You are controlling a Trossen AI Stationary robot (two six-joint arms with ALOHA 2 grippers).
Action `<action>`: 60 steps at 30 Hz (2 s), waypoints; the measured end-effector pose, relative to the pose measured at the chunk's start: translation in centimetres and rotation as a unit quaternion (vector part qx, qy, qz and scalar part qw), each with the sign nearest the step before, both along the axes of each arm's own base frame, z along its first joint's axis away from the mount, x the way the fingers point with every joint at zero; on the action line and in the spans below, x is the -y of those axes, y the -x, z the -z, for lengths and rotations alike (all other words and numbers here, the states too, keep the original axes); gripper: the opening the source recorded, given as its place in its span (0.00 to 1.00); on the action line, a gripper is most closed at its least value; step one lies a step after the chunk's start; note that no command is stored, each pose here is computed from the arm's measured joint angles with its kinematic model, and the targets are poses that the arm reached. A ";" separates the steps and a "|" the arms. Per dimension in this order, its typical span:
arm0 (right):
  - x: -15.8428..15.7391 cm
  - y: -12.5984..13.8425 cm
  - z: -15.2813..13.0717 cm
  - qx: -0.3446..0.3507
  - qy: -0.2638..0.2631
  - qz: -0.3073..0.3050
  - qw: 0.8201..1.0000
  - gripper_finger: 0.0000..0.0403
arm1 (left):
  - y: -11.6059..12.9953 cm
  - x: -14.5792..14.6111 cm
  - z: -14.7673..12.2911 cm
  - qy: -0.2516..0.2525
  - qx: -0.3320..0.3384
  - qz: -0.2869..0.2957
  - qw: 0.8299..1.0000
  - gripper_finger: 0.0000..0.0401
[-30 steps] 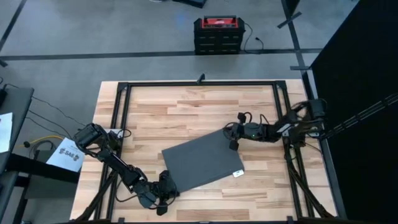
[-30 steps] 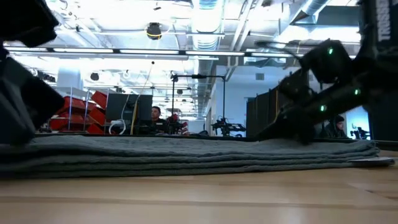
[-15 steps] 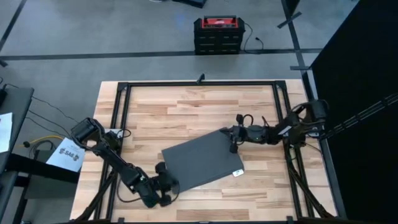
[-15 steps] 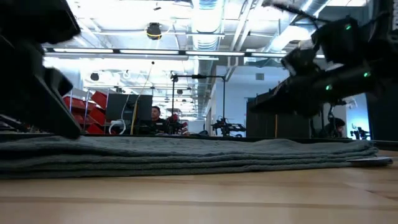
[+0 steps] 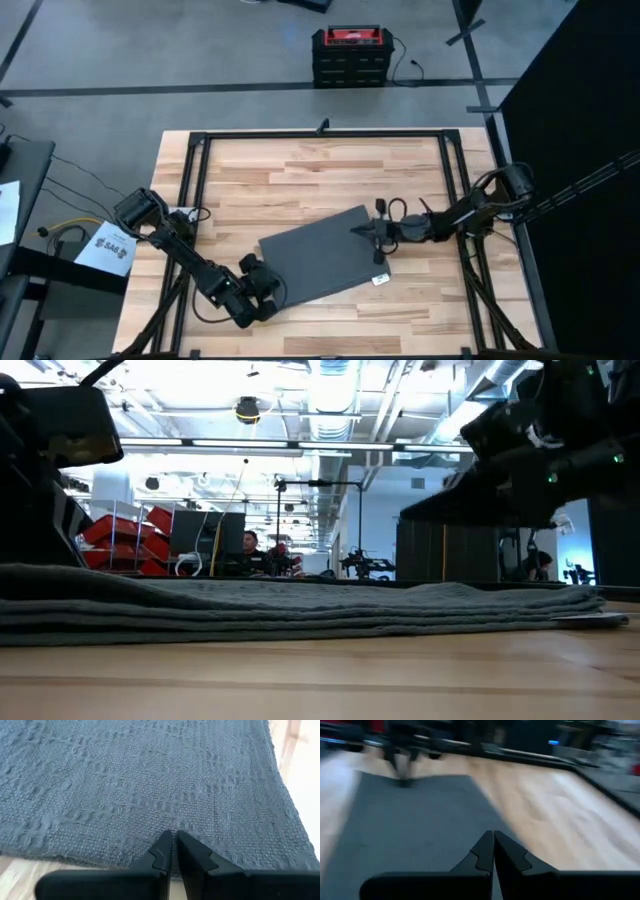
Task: Roll towel
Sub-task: Fold the gray towel
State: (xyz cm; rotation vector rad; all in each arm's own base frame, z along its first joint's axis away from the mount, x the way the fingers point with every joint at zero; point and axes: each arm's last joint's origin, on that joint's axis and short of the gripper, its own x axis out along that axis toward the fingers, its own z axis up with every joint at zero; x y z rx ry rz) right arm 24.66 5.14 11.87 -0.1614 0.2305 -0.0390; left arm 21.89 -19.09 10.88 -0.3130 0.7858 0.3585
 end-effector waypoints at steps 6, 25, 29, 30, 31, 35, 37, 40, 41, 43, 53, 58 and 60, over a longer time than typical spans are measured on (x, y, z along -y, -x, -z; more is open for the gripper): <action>-3.1 -2.3 2.4 -0.058 -0.059 -0.113 0.990 0.00 | -0.8 -0.7 0.0 0.031 0.010 -0.044 0.998 0.04; 5.4 -2.5 1.8 -0.186 0.061 -0.007 0.981 0.00 | -2.8 2.4 -2.4 0.120 0.072 0.104 0.985 0.04; 3.9 -2.0 -1.3 -0.144 0.051 -0.028 0.988 0.00 | -3.6 2.7 -4.4 0.045 0.047 0.146 0.987 0.04; 3.2 -1.9 -1.7 -0.137 0.044 -0.039 0.989 0.00 | -3.7 2.6 -5.1 0.007 0.041 0.147 0.988 0.04; 2.4 -1.8 -1.9 -0.130 0.038 -0.051 0.990 0.00 | -3.8 2.5 -5.8 -0.039 0.036 0.139 0.989 0.04; -0.4 -2.2 -2.0 -0.083 -0.013 -0.087 0.993 0.00 | -4.0 -0.2 -6.2 -0.203 -0.008 0.069 0.977 0.04; -1.7 -2.8 -1.2 -0.067 -0.037 -0.101 0.992 0.00 | -4.2 -1.9 -5.4 -0.206 -0.035 0.040 0.977 0.04; -3.8 -4.8 -0.1 -0.029 -0.055 -0.124 0.990 0.00 | -4.4 -4.0 -3.6 -0.170 -0.064 0.028 0.983 0.04; -4.5 -5.6 0.3 -0.014 -0.055 -0.133 0.989 0.00 | -4.4 -4.4 -3.0 -0.155 -0.069 0.034 0.985 0.04; -5.9 -7.4 1.4 0.008 -0.046 -0.148 0.988 0.00 | -4.1 -5.1 -1.9 -0.132 -0.076 0.045 0.987 0.04; -6.4 -15.0 5.4 0.006 -0.080 -0.172 0.982 0.00 | -2.2 -5.1 0.2 -0.081 -0.051 0.021 0.995 0.04; -6.6 -14.0 6.1 -0.095 -0.079 -0.173 0.977 0.00 | -1.5 -3.4 0.0 -0.042 -0.040 0.028 0.998 0.04; -6.7 -12.9 5.8 -0.130 -0.074 -0.174 0.973 0.00 | -1.2 -2.9 0.0 -0.025 -0.034 0.019 0.999 0.04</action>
